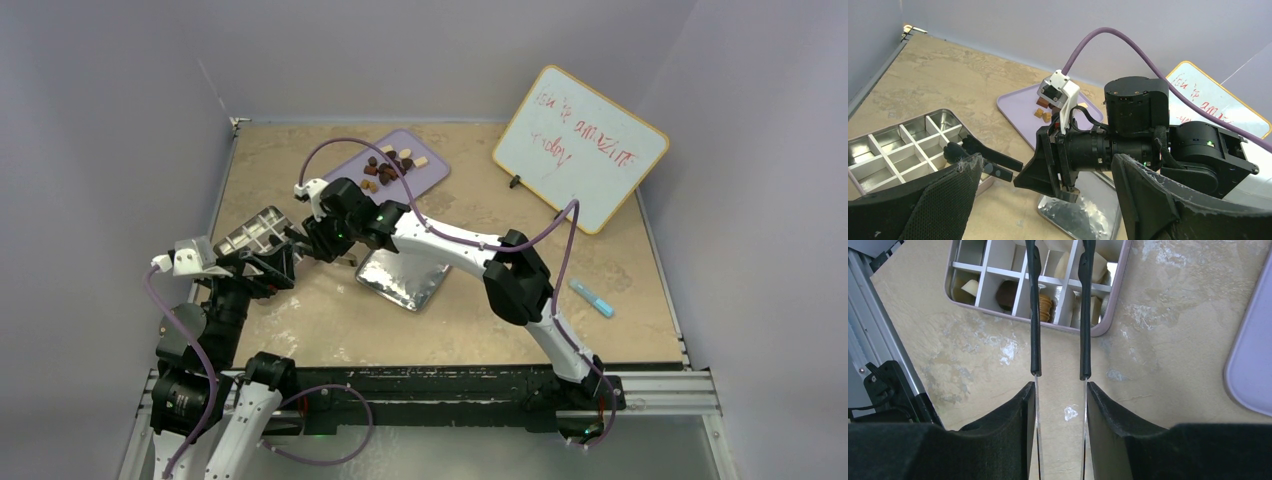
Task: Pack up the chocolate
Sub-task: Place the fake chocolate in the packing box.
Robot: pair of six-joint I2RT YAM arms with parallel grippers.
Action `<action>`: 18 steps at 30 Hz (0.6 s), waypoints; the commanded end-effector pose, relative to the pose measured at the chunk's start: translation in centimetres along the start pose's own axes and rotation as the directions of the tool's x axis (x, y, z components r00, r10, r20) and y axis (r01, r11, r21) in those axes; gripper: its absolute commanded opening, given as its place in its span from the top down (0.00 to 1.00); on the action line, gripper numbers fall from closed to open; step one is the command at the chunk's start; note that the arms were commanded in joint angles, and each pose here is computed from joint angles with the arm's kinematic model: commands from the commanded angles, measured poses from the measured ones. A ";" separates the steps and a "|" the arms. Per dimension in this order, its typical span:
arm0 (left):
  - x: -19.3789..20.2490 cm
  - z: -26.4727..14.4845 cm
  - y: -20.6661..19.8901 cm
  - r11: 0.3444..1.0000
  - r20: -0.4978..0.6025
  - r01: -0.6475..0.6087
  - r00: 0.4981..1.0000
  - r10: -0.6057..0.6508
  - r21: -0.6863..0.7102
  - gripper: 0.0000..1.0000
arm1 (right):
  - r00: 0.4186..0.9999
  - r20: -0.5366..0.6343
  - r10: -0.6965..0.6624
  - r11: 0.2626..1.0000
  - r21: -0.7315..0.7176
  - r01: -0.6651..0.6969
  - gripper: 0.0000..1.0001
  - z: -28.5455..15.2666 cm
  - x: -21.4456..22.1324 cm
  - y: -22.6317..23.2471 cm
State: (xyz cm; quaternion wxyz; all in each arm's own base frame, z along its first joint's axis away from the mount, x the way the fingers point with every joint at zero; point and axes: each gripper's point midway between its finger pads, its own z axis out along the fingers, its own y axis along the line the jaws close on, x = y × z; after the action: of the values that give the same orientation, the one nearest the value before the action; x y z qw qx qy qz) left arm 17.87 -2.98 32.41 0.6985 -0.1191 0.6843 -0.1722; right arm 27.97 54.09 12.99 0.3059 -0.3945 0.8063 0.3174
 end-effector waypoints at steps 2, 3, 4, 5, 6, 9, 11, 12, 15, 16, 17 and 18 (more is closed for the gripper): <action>-0.5 0.0 -0.2 1.000 0.019 0.012 1.000 -0.012 0.003 0.02 | 0.995 0.093 -0.016 0.999 -0.030 0.019 0.60 -2.8 -4.0 1.9; -0.5 0.0 -0.2 1.000 0.018 0.011 1.000 -0.011 0.003 0.02 | 0.995 0.094 -0.020 0.999 -0.034 0.023 0.60 -3.2 -4.1 2.0; -0.5 0.0 -0.2 1.000 0.019 0.012 1.000 -0.012 0.004 0.02 | 0.995 0.098 -0.026 0.999 -0.026 0.029 0.60 -3.6 -4.1 1.9; -0.5 0.0 -0.2 1.000 0.018 0.012 1.000 -0.013 0.003 0.02 | 0.992 0.118 -0.035 0.999 0.005 0.035 0.61 -4.4 -4.7 1.5; -0.4 0.1 -0.2 1.000 0.016 0.012 1.000 -0.012 0.003 0.02 | 0.992 0.119 -0.043 0.999 0.021 0.041 0.61 -4.6 -4.5 1.2; -0.2 0.3 -0.3 1.000 0.005 0.011 1.000 -0.011 0.007 0.02 | 0.987 0.147 -0.063 0.995 0.085 0.051 0.61 -6.3 -4.8 0.1; -0.1 0.3 -0.3 1.000 0.000 0.010 1.000 -0.010 0.009 0.02 | 0.985 0.159 -0.068 0.992 0.117 0.050 0.61 -7.2 -5.1 -0.7; -0.1 0.3 -0.3 1.000 0.001 0.010 1.000 -0.010 0.010 0.02 | 0.984 0.161 -0.070 0.990 0.135 0.048 0.61 -7.6 -5.2 -1.2; -0.1 0.2 -0.3 1.000 0.005 0.008 1.000 -0.009 0.013 0.02 | 0.983 0.161 -0.084 0.972 0.229 0.045 0.62 -8.7 -5.3 -3.5; -0.1 0.2 -0.3 1.000 0.008 0.007 1.000 -0.007 0.014 0.02 | 0.984 0.157 -0.088 0.964 0.262 0.044 0.62 -9.0 -5.2 -4.3; -0.1 0.2 -0.3 1.000 0.006 0.007 1.000 -0.007 0.015 0.02 | 0.985 0.151 -0.089 0.954 0.297 0.041 0.62 -9.2 -5.1 -5.2; 0.0 0.2 -0.3 1.000 0.004 0.006 1.000 -0.006 0.016 0.02 | 0.986 0.144 -0.088 0.943 0.331 0.036 0.62 -9.5 -5.0 -6.3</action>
State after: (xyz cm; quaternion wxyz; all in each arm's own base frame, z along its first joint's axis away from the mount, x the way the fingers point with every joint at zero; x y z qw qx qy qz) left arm 17.91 -3.01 32.29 0.6976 -0.1186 0.6853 -0.1721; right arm 29.98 49.21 19.05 0.3885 -0.3687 0.8030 0.2614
